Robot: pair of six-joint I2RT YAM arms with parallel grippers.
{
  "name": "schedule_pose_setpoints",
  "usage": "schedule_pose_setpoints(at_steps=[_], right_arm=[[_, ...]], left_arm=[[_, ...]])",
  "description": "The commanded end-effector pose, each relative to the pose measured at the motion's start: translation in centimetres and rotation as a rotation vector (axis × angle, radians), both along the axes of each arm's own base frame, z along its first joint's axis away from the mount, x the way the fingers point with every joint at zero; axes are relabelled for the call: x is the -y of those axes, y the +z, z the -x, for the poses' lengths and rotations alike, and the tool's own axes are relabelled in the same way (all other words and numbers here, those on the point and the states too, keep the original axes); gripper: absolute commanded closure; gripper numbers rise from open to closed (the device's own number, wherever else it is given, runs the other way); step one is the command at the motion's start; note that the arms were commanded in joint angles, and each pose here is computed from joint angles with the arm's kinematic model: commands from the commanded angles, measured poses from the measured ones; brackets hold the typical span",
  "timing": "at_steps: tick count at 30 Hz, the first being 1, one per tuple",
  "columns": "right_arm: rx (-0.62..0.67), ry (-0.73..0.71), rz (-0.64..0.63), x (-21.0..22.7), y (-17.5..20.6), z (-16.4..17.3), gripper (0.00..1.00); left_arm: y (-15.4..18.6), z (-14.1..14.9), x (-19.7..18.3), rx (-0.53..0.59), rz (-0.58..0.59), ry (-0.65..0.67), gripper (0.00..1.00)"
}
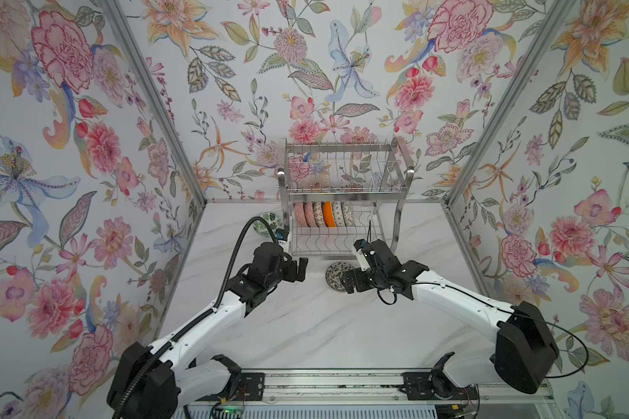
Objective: Load bowls into a dish rack
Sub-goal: Pick up the bowl from the center of the table.
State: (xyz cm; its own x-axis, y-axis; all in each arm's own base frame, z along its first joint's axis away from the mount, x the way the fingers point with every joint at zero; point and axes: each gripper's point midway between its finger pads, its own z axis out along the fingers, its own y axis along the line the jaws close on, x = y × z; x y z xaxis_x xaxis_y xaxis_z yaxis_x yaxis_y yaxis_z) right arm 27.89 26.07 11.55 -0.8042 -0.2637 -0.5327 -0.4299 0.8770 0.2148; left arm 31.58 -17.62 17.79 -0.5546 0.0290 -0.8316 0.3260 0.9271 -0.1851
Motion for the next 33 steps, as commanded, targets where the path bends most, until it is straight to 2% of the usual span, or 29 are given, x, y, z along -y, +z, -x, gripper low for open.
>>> schedule_pose_setpoints(at_steps=[1, 8, 11, 14, 20, 29, 33], right_arm=[[-0.01, -0.015, 0.001, -2.3, -0.5, -0.1, 0.01], [-0.053, -0.008, 0.058, -5.4, -3.0, -0.3, 0.18], [-0.052, -0.011, 0.116, -5.9, -3.9, -0.8, 0.27], [-0.048, -0.011, 0.143, -6.4, -4.5, -1.5, 0.34], [-0.05, -0.003, 0.222, -6.4, -5.7, -2.3, 0.49], [-0.061, 0.01, 0.228, -6.6, -6.2, -2.4, 0.69], [-0.062, 0.013, 0.227, -6.4, -6.1, -2.3, 0.81]], left_arm=[[0.8, -0.4, -0.6, 0.056, 0.114, 0.044, 0.01], [-3.4, 0.1, -0.4, -0.106, 0.145, 0.012, 0.01], [-4.5, 0.3, -0.2, -0.146, 0.2, 0.007, 0.01], [-4.9, 0.4, -0.1, -0.163, 0.251, 0.003, 0.01], [-5.3, 0.4, 0.1, -0.184, 0.254, -0.002, 0.01], [-6.2, 0.5, 1.0, -0.223, 0.284, -0.03, 0.0], [-6.1, 0.4, 1.3, -0.225, 0.301, -0.039, 0.01]])
